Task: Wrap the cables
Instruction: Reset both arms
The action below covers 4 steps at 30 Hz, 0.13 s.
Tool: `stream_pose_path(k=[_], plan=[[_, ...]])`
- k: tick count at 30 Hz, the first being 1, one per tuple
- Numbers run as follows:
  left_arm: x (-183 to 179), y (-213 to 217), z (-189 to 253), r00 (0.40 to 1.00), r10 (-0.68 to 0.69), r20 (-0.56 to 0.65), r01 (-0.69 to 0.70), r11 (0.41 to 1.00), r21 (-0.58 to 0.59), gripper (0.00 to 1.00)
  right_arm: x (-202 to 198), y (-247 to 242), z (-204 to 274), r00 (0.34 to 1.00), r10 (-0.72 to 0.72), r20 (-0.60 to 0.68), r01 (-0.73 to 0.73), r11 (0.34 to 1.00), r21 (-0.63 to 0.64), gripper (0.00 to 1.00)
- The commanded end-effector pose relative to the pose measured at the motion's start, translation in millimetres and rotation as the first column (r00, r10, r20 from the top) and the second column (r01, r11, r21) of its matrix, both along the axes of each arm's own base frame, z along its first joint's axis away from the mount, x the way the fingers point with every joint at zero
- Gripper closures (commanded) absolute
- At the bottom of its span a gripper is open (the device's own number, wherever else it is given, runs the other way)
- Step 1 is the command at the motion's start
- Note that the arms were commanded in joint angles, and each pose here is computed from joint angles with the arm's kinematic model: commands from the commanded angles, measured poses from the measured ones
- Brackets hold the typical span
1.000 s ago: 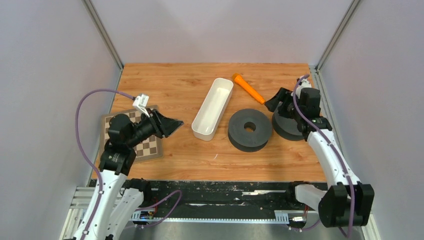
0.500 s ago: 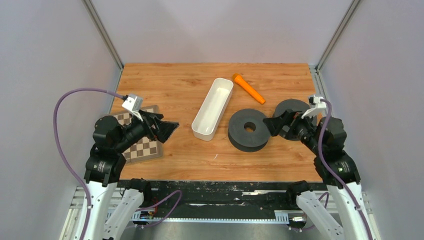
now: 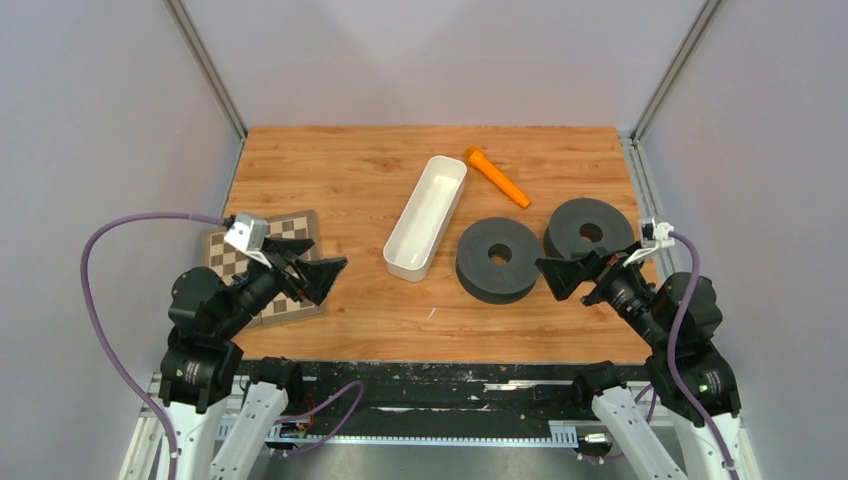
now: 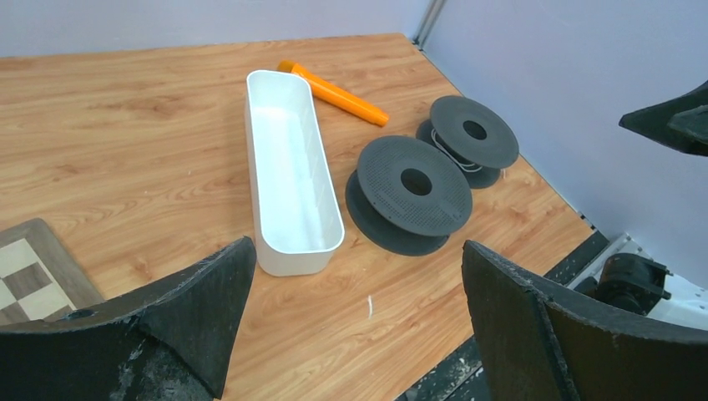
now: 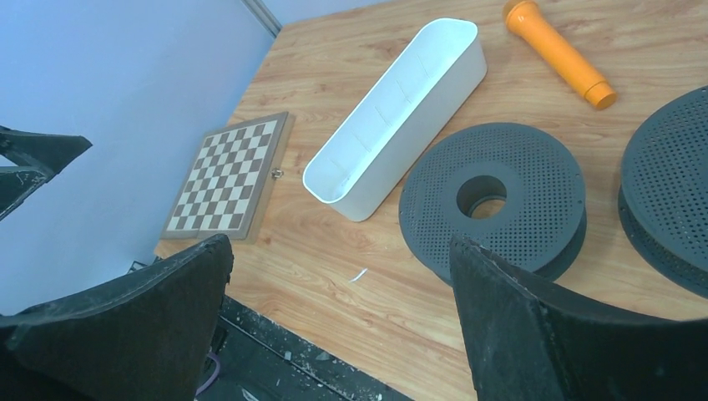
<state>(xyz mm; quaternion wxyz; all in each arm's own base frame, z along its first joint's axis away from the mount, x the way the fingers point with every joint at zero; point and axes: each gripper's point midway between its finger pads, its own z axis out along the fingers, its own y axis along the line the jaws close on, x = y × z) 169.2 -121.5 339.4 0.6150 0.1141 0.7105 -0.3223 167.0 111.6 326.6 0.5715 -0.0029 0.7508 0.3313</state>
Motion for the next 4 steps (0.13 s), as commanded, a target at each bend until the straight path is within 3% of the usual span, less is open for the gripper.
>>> stream_pose_path(k=[1, 4], plan=[[-1.7, 0.3, 6.6, 1.000, 0.004, 0.018, -0.004, 1.000, -0.019, 0.00, -9.1, 4.8, 8.1, 1.000, 0.027, -0.005, -0.027, 0.999, 0.046, 0.00], [-2.6, -0.2, 9.1, 1.000, 0.002, 0.022, -0.001, 1.000, -0.026, 0.00, -13.4, 4.6, 12.2, 0.999, 0.032, 0.010, -0.032, 0.998, 0.053, 0.00]])
